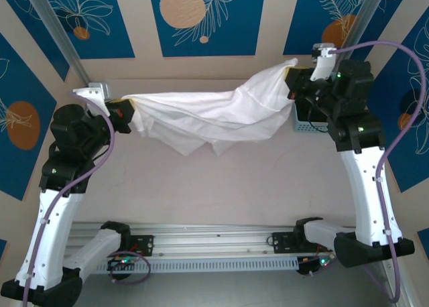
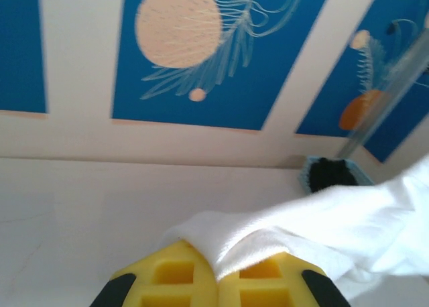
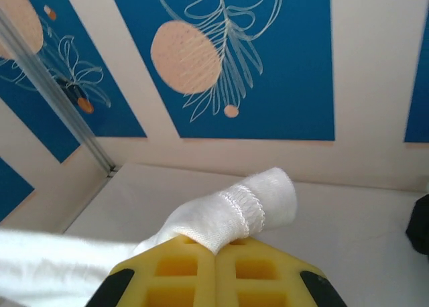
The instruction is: Fold the inside-out t-shirt
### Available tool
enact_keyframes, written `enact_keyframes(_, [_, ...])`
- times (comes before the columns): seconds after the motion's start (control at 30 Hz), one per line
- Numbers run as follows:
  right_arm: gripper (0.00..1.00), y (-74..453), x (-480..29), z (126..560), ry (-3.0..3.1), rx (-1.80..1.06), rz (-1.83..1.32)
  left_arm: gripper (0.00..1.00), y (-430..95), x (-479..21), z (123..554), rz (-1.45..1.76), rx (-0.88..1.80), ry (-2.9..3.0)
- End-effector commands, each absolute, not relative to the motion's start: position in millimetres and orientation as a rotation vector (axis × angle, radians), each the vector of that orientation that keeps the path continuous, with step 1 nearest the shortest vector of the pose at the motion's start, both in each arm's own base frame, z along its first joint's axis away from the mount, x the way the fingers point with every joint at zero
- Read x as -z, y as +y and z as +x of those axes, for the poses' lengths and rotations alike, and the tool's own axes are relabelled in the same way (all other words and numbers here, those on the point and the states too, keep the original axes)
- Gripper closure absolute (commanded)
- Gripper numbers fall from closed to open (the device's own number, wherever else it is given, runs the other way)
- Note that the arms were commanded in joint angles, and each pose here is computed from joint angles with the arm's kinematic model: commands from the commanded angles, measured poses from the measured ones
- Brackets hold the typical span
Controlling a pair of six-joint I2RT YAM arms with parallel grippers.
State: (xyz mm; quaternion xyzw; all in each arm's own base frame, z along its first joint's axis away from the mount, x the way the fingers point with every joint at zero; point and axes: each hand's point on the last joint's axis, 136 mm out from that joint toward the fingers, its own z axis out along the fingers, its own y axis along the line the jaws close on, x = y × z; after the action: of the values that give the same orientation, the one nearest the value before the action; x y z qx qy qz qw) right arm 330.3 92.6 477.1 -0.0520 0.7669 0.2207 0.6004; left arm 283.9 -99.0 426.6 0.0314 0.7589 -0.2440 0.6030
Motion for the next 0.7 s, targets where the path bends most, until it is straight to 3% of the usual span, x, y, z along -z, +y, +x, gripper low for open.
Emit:
enact_keyframes(0.0, [0.98,57,-499,323,1.726,-0.404,-0.034,1.00,-144,-435,271,0.201,0.862,1.738])
enact_keyframes(0.17, [0.98,17,-528,330,1.646,-0.313,0.078,1.00,-205,-436,251,0.399,1.030,1.722])
enact_keyframes(0.33, [0.99,26,-542,370,1.626,-0.386,0.057,1.00,-245,-428,242,0.504,1.218,1.741])
enact_keyframes(0.47, [0.98,73,-519,430,1.697,-0.487,-0.041,1.00,-245,-401,261,0.433,1.202,1.822])
enact_keyframes(0.67, [0.91,202,-401,528,1.961,-0.691,-0.284,1.00,-202,-314,321,0.068,1.108,2.021])
